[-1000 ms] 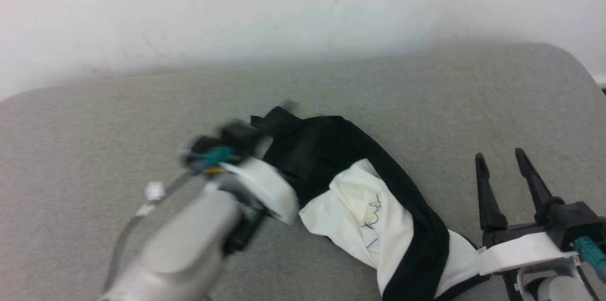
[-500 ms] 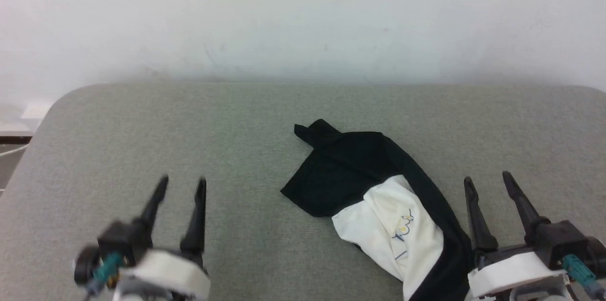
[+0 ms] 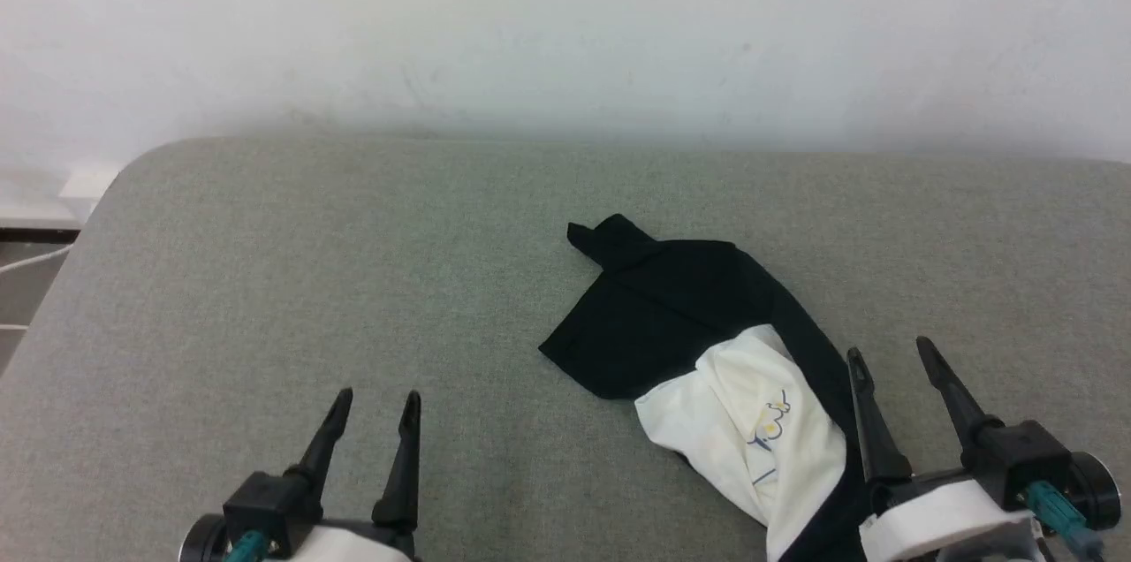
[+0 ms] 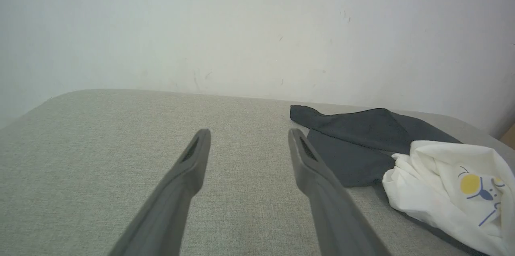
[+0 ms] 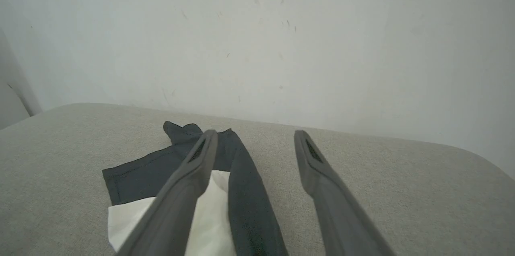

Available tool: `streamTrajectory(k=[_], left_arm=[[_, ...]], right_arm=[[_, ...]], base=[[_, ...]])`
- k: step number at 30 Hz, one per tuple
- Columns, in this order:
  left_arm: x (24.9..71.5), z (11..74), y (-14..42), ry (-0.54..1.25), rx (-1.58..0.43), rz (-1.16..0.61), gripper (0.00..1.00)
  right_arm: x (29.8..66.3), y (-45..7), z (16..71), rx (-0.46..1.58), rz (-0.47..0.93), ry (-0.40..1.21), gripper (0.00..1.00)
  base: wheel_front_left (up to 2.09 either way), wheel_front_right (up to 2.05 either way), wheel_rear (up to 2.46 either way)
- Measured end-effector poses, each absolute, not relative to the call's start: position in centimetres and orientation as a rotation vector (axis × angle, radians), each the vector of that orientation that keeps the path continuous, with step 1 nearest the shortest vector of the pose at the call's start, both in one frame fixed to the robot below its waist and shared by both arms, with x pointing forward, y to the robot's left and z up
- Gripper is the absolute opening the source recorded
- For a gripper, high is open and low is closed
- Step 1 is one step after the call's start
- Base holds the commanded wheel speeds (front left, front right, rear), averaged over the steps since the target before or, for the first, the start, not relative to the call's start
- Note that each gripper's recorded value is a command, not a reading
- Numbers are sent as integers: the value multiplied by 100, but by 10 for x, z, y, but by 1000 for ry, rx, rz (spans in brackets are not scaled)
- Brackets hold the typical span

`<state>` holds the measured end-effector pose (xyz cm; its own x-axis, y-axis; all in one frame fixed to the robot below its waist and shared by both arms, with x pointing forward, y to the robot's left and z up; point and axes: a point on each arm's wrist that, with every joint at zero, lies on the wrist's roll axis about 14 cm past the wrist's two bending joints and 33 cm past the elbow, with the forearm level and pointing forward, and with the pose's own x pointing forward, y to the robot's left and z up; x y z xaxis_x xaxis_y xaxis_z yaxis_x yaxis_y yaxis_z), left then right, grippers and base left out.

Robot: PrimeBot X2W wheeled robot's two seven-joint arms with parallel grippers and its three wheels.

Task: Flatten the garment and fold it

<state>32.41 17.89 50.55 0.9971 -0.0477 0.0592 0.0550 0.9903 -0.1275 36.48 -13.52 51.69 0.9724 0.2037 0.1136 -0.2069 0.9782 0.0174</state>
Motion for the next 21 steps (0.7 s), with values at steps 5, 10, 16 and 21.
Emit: streamTrajectory(k=[5,10,16,21], left_arm=[[338,526,181,-126,-122,-39,100],[342,528,176,-140,-138,-34,100],[341,514,182,-99,-146,-7,100],[339,508,194,-79,-147,38,100]], right_arm=[[382,-122,494,-29,250,27,100],[413,-90,474,-160,369,278,100],[444,-91,451,-345,449,588,100],[471,-93,440,-413,454,702,100]], base=[[0,0,0],[0,0,0],[0,0,0],[0,0,0]])
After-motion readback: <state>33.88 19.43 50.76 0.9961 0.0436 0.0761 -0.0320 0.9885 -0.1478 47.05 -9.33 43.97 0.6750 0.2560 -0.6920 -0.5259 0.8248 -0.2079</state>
